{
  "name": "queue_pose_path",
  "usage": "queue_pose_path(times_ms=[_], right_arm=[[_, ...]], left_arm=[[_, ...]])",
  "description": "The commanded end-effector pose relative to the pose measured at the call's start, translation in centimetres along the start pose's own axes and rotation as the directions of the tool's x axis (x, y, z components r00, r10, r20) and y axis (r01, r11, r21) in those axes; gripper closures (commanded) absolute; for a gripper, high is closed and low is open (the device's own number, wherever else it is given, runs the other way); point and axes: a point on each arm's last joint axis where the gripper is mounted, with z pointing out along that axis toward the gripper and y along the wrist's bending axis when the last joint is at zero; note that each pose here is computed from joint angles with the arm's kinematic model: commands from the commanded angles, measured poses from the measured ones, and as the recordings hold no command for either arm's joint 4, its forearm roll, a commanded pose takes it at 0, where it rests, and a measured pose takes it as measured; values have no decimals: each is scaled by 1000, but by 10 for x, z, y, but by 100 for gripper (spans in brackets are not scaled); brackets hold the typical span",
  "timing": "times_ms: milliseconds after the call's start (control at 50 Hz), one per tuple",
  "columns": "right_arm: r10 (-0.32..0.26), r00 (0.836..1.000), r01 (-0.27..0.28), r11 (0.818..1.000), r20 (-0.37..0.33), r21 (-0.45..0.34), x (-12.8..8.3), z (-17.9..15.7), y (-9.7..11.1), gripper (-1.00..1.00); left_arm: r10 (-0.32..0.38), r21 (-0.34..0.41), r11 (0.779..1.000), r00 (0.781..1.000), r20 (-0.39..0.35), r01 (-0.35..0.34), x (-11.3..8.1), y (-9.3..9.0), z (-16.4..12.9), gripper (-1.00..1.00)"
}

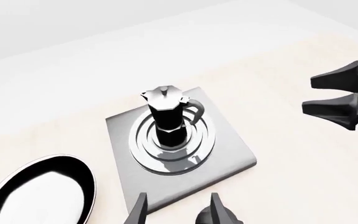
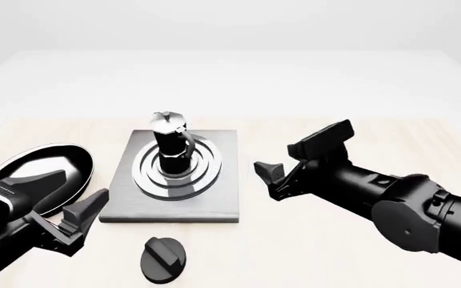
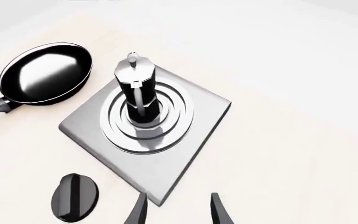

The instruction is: Turn on the stove and put the moka pot on it.

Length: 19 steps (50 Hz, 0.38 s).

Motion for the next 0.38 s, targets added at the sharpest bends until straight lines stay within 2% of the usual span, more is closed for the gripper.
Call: queue_pose_path(times_ms=[20, 380], right_arm=[[37, 999, -37, 999, -2, 26, 15, -24, -7, -100], [63, 998, -64, 995, 20, 75, 22, -52, -18, -100]], left_arm=[[1, -2, 1000, 1000, -3, -1, 0, 0, 2, -100], [11, 3, 1000, 1000, -3, -11, -4, 0, 3, -100]])
